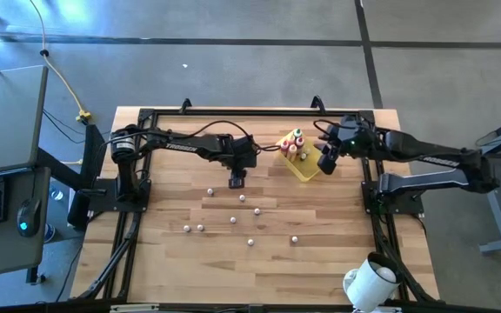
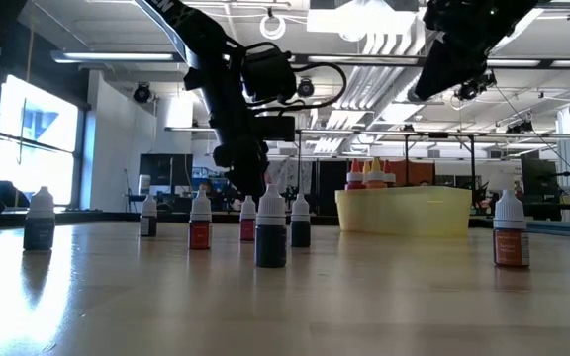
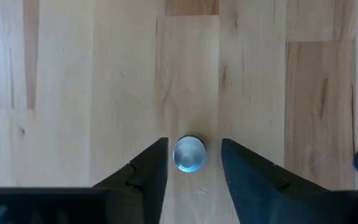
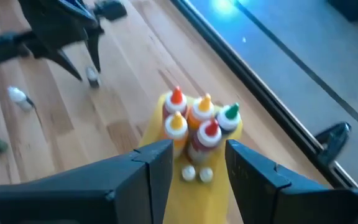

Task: Pick & Place food coloring
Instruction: Put the small green food coloring bottle into the bin

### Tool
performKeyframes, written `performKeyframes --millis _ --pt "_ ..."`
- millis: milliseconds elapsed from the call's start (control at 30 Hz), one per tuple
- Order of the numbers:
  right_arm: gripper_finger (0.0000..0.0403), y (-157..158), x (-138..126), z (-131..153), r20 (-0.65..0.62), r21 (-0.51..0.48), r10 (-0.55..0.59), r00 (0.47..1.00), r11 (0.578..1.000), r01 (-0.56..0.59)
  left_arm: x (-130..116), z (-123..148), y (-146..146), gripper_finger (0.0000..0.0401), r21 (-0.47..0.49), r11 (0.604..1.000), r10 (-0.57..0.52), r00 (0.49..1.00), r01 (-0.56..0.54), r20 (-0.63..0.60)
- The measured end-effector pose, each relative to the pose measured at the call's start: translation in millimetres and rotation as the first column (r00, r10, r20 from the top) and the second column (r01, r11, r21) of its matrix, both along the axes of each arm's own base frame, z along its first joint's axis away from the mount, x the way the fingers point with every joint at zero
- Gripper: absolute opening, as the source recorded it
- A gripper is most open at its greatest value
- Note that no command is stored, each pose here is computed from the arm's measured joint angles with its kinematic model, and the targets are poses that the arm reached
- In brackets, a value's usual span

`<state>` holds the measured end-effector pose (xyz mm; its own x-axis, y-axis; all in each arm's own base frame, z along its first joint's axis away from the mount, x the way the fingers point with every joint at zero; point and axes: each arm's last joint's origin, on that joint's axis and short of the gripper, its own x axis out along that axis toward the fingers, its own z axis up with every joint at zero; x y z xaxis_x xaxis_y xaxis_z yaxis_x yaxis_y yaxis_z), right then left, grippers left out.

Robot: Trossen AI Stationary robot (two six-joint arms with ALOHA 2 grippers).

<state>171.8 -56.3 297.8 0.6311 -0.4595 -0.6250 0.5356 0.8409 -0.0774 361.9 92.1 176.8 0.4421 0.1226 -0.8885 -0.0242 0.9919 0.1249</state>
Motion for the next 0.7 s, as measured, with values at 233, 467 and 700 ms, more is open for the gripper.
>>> performKeyframes --millis 233,467,700 --pt "0.0139 0.0 5.2 -12.0 0.042 0.024 0.035 0.998 0.999 -0.036 -0.2 0.1 0.0 0.0109 -0.007 1.000 0.014 1.000 -0.014 0.001" --pt "0.0139 -0.1 6.1 -22.6 0.061 0.056 0.002 0.998 0.998 -0.005 -0.2 0.2 0.0 0.0080 -0.007 1.000 0.014 1.000 -0.014 0.001" --pt "0.0139 0.6 3.8 -30.3 0.040 0.103 -0.033 0.999 0.994 0.029 -0.5 1.2 0.7 0.0059 0.018 0.999 0.037 0.999 -0.037 -0.001"
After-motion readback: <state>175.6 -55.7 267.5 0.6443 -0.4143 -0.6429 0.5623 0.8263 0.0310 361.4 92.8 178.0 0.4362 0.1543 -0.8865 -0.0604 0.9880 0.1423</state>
